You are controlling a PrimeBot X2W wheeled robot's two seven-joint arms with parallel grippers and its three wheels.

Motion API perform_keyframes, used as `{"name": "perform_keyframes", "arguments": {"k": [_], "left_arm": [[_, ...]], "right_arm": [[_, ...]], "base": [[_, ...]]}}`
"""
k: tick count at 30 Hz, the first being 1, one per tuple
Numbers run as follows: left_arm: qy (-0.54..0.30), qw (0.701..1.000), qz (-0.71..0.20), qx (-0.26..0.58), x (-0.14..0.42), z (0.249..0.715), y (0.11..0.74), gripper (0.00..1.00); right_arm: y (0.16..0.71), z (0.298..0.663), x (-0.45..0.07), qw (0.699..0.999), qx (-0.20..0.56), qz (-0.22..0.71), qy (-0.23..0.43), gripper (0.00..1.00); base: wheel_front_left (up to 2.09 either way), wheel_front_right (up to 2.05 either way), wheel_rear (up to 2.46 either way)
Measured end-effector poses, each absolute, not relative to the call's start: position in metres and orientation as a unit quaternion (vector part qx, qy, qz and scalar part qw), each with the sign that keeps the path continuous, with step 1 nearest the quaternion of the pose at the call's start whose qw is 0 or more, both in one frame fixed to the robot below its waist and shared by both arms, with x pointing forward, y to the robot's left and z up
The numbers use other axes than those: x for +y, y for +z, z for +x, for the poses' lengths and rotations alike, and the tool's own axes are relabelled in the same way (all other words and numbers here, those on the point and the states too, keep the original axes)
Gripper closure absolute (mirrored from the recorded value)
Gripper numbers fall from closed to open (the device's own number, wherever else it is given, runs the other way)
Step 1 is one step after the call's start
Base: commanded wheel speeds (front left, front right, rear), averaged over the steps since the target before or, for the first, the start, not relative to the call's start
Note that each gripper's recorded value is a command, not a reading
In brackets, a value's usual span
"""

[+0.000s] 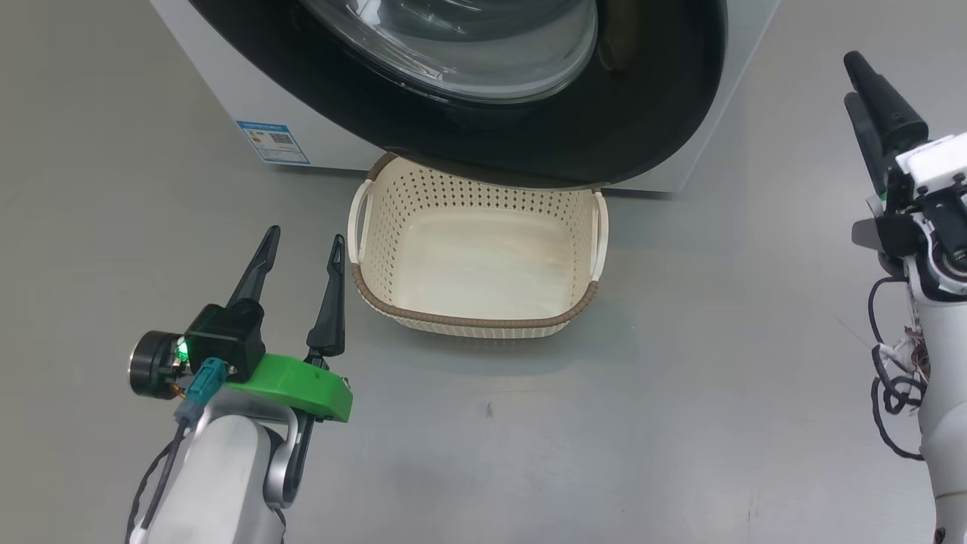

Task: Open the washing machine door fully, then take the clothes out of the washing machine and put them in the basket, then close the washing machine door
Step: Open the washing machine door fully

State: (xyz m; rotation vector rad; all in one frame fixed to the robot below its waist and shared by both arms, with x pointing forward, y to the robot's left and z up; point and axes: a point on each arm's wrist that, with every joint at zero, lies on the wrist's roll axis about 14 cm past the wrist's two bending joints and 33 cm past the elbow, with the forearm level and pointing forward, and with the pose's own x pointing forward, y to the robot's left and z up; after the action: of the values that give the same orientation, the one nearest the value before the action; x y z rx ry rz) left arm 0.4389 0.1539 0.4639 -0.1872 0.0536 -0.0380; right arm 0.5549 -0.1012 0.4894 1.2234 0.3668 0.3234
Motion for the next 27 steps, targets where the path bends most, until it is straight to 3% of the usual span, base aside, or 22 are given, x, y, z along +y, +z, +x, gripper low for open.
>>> {"name": "perform_keyframes", "arguments": {"k": [14, 27], "left_arm": [[-0.038, 0.995, -0.091, 0.024, 0.141, 0.437, 0.467, 0.0], [-0.042, 0.995, -0.092, 0.025, 0.137, 0.433, 0.467, 0.0]], "right_arm": [[0.492, 0.516, -0.143, 0.944, 0.074, 0.292, 0.134, 0.0], [0.48, 0.487, -0.166, 0.984, 0.02, 0.139, 0.108, 0.0]], "base": [[0.0, 0.0, 0.0], [0.0, 0.0, 0.0]]}}
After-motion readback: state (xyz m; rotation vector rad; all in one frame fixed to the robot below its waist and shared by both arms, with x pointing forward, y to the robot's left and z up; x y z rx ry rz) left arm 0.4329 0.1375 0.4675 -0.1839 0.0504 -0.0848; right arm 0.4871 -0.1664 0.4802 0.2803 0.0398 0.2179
